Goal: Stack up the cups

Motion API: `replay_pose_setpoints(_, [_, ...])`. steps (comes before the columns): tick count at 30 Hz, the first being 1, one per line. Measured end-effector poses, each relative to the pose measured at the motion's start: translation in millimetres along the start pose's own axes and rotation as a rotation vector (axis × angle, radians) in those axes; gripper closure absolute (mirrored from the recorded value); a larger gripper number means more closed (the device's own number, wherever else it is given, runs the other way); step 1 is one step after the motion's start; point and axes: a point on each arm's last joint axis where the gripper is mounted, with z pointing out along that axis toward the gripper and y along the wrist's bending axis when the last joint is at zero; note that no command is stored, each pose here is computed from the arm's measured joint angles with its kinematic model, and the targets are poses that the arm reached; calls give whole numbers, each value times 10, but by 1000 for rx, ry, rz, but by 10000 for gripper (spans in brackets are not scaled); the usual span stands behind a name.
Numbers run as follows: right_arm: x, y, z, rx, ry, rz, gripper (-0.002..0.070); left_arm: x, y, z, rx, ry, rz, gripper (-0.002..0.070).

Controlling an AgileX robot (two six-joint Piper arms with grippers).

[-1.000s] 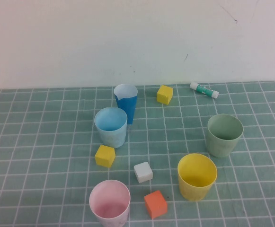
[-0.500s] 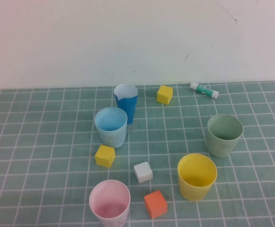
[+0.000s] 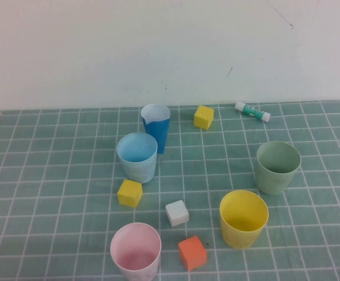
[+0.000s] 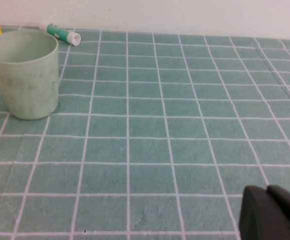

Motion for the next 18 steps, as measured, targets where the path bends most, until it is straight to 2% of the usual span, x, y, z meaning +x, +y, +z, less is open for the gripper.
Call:
replay_pose_setpoints(10, [-42,-3,8,5,-66,0,679,0,1,0,-1,0,8,676])
replay_pose_setpoints(14, [-81,-6,5,8,-109,0,679,-5,10,0,-11,-5,47,676])
replay_pose_setpoints(18, [-132,-11,-3,15,-166,-8,679,-55,8,4,-9,-76,67,677])
